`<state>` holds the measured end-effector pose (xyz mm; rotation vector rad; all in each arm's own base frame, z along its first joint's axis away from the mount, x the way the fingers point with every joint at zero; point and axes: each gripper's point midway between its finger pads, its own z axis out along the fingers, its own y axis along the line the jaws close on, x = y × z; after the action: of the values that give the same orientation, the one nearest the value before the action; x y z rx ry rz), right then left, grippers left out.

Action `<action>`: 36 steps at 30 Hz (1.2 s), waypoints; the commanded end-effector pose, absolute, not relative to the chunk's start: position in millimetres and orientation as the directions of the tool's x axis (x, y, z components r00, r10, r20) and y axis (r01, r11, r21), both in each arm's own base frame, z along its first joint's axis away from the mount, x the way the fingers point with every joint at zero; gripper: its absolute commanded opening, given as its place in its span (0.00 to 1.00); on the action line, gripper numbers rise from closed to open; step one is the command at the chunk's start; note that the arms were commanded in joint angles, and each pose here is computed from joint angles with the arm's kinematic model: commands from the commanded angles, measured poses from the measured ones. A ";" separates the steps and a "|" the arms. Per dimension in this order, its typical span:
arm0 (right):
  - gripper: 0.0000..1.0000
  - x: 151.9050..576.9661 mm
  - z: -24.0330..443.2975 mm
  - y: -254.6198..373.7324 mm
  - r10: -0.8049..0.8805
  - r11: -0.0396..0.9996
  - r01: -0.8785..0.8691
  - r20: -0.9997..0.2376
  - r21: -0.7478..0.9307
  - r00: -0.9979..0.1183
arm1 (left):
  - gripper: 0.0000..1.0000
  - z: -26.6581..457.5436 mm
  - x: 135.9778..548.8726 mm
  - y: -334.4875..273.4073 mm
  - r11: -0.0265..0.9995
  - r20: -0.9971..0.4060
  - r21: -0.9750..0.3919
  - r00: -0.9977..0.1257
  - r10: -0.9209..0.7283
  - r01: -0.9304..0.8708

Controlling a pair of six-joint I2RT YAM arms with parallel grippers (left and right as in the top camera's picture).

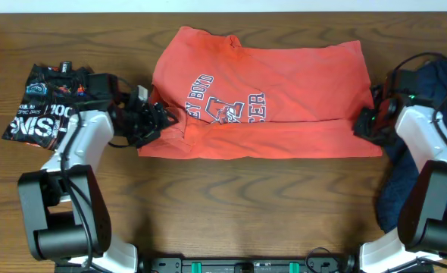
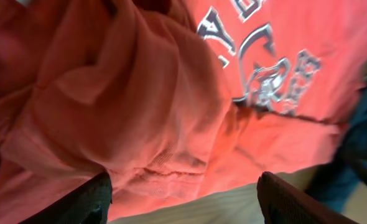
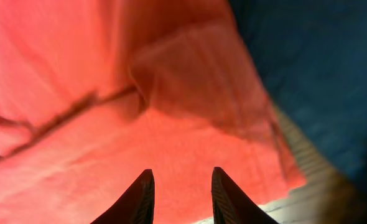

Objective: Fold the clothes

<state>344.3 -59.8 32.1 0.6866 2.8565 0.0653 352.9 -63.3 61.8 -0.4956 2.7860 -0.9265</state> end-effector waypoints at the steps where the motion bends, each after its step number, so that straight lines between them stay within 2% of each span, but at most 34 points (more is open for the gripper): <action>1: 0.29 333.6 16.2 -54.2 0.433 0.901 0.426 -0.162 0.080 -0.887 | 0.77 51.6 355.7 -56.6 0.839 -0.107 -0.492 -0.940 -0.324 -0.233; 5: 0.29 328.3 9.4 -53.3 0.433 0.901 0.426 -0.154 0.078 -0.888 | 0.77 47.9 353.5 -64.8 0.870 -0.120 -0.449 -0.951 -0.287 -0.206; 7: 0.28 328.4 9.4 -53.2 0.434 0.901 0.427 -0.154 0.078 -0.888 | 0.71 46.8 352.7 -68.8 0.880 -0.125 -0.434 -0.954 -0.271 -0.193; 8: 0.28 328.6 9.5 -53.2 0.434 0.901 0.427 -0.156 0.078 -0.888 | 0.64 46.7 353.0 -70.5 0.883 -0.129 -0.431 -0.956 -0.265 -0.186; 9: 0.28 328.8 9.6 -53.4 0.434 0.901 0.427 -0.156 0.078 -0.887 | 0.53 47.0 353.7 -72.4 0.884 -0.134 -0.432 -0.956 -0.260 -0.180; 11: 0.28 328.6 9.4 -53.2 0.433 0.901 0.426 -0.155 0.078 -0.888 | 0.20 47.8 356.0 -73.4 0.882 -0.142 -0.436 -0.955 -0.262 -0.177; 13: 0.28 328.5 9.4 -53.2 0.434 0.901 0.427 -0.155 0.078 -0.888 | 0.06 48.5 358.7 -73.3 0.876 -0.143 -0.442 -0.949 -0.283 -0.195; 16: 0.28 327.6 9.3 -53.0 0.434 0.901 0.427 -0.151 0.077 -0.888 | 0.06 53.3 363.6 -79.3 0.853 -0.143 -0.483 -0.942 -0.303 -0.201; 18: 0.28 327.3 9.2 -53.0 0.434 0.901 0.427 -0.150 0.077 -0.889 | 0.06 69.2 372.9 -99.7 0.784 -0.154 -0.604 -0.944 -0.291 -0.143; 20: 0.28 327.4 9.2 -53.0 0.434 0.901 0.427 -0.151 0.077 -0.888 | 0.06 100.9 393.2 -124.1 0.654 -0.192 -0.755 -0.933 -0.303 -0.057; 23: 0.28 327.5 9.3 -53.0 0.434 0.901 0.427 -0.151 0.077 -0.888 | 0.06 154.9 431.6 -140.3 0.488 -0.278 -0.870 -0.882 -0.380 0.064; 24: 0.28 327.3 9.2 -53.0 0.434 0.901 0.427 -0.150 0.077 -0.889 | 0.08 169.4 441.5 -141.2 0.456 -0.300 -0.885 -0.862 -0.408 0.092; 25: 0.28 326.9 9.2 -52.8 0.434 0.901 0.427 -0.149 0.077 -0.889 | 0.39 184.2 450.6 -141.4 0.429 -0.330 -0.894 -0.839 -0.434 0.129; 26: 0.28 326.7 9.1 -53.0 0.434 0.901 0.427 -0.148 0.076 -0.889 | 0.77 195.8 456.6 -141.5 0.418 -0.366 -0.892 -0.817 -0.445 0.173; 27: 0.28 326.5 9.1 -53.0 0.434 0.901 0.427 -0.147 0.076 -0.889 | 0.98 201.6 459.2 -141.4 0.416 -0.393 -0.887 -0.804 -0.446 0.202; 31: 0.28 325.0 8.8 -52.6 0.433 0.901 0.427 -0.141 0.074 -0.890 | 0.98 190.3 450.5 -141.4 0.420 -0.359 -0.891 -0.835 -0.418 0.172; 36: 0.29 325.7 9.0 -52.7 0.433 0.901 0.427 -0.144 0.075 -0.890 | 0.98 131.8 416.3 -124.9 0.545 -0.238 -0.838 -0.904 -0.355 0.006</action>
<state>326.5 -55.0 10.5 0.6830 2.8986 0.0653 423.8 -134.4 144.8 -0.3564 2.3625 -1.3752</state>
